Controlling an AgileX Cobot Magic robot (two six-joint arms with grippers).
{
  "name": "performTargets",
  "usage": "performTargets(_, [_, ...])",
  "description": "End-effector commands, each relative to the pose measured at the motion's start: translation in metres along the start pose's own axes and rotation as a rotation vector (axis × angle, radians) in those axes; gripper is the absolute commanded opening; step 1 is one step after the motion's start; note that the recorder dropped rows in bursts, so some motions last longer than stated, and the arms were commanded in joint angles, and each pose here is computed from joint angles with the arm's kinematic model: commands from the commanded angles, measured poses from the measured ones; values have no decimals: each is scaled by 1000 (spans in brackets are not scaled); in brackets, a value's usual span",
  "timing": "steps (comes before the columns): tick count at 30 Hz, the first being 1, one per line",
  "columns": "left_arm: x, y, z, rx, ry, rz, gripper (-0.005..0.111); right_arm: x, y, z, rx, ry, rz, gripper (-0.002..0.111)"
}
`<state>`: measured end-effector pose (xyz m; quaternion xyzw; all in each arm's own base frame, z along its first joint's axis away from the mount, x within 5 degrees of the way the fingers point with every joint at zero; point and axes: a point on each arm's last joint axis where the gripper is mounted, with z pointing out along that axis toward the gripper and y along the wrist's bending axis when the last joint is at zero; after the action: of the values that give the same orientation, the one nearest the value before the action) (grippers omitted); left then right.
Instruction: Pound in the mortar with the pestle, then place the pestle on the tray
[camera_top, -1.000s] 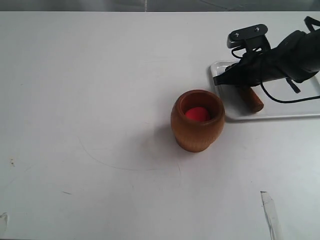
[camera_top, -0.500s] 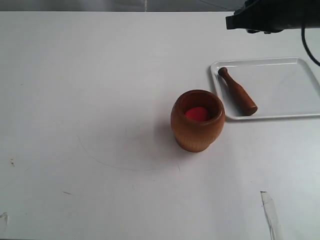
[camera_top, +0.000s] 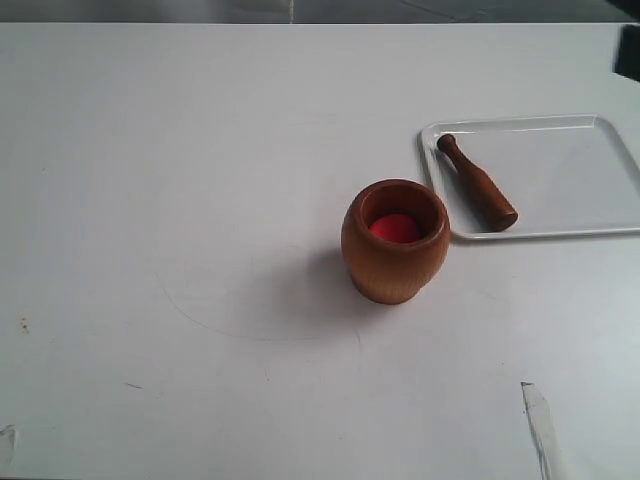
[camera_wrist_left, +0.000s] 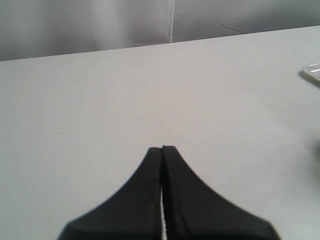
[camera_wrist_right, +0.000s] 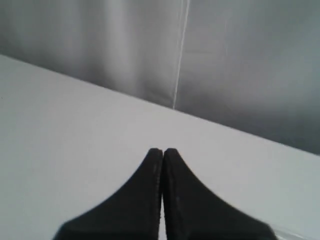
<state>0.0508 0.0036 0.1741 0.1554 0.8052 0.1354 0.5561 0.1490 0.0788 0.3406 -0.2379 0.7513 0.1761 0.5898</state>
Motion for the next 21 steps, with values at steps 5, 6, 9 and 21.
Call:
performTargets(5, [0,-1,0,8,-7,-12,0,11,28,-95,-39,-274,-77,0])
performTargets(6, [0,-1,0,8,-7,-12,0,12,31,-103,-45,-300,-87,0])
performTargets(9, [0,-1,0,8,-7,-12,0,15,38,-122,-70,-357,-110,0])
performTargets(21, [0,-1,0,8,-7,-12,0,22,49,-164,-109,-526,-160,0])
